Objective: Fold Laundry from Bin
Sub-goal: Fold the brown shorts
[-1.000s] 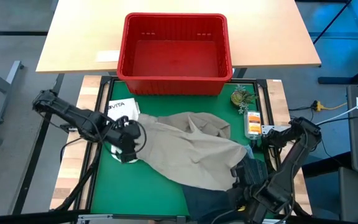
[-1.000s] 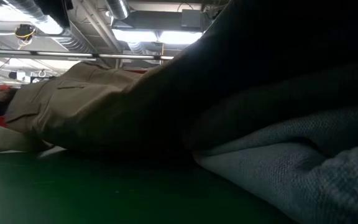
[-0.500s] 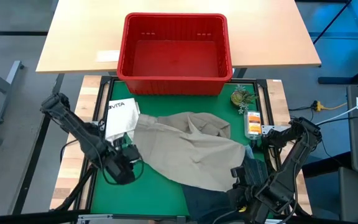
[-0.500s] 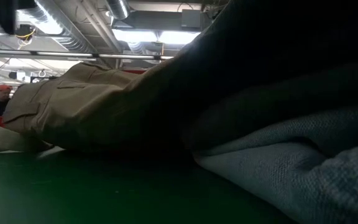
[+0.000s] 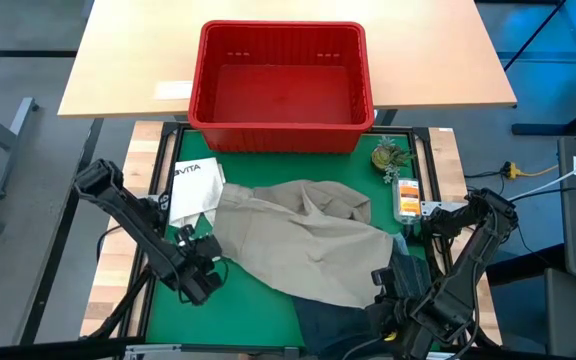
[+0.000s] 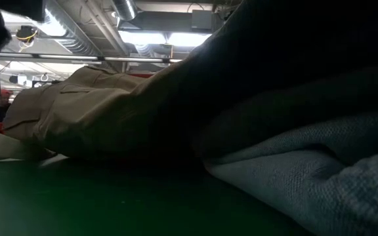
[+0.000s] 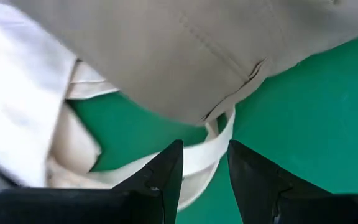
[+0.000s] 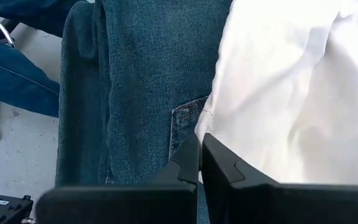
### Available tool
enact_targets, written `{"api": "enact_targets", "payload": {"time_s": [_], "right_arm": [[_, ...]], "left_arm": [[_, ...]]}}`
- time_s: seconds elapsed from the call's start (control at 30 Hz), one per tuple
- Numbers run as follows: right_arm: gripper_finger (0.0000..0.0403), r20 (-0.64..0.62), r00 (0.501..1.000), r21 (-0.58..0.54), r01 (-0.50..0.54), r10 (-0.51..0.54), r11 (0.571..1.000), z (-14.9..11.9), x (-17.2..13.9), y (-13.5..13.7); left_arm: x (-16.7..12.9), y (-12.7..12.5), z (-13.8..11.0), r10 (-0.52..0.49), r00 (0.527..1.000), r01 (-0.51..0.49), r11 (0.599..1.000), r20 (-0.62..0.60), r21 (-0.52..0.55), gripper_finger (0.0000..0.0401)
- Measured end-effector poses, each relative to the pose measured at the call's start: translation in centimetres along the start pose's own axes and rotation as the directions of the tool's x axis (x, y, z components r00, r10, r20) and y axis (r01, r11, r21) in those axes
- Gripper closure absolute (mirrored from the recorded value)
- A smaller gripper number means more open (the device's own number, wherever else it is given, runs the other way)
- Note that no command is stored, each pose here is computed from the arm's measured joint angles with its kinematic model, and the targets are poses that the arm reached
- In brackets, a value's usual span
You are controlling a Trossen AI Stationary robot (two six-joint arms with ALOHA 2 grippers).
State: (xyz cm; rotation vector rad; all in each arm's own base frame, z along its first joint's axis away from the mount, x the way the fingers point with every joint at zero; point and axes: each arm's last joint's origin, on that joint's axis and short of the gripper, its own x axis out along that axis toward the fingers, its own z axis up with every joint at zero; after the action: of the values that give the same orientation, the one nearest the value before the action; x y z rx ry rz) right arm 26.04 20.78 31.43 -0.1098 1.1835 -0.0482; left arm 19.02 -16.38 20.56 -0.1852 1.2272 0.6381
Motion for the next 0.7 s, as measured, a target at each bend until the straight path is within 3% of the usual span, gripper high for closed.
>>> {"api": "enact_targets", "payload": {"time_s": [0.2,0.47,0.7], "right_arm": [[0.0397,0.000,1.000,0.000,0.000,0.000,1.000,0.0,0.0,0.0],[0.0396,-0.007,1.000,0.000,-0.011,0.011,1.000,0.0,0.0,0.0],[0.0396,-0.015,1.000,0.002,-0.021,0.021,1.000,0.0,0.0,0.0]], "left_arm": [[3.1,0.0,-1.3,-0.039,0.999,0.039,0.999,0.032,-0.019,0.0280],[5.5,1.0,-2.4,-0.003,0.997,0.007,0.999,0.080,-0.050,0.0280],[5.4,-0.1,-2.2,-0.107,0.986,0.101,0.993,0.126,0.059,0.0280]]}}
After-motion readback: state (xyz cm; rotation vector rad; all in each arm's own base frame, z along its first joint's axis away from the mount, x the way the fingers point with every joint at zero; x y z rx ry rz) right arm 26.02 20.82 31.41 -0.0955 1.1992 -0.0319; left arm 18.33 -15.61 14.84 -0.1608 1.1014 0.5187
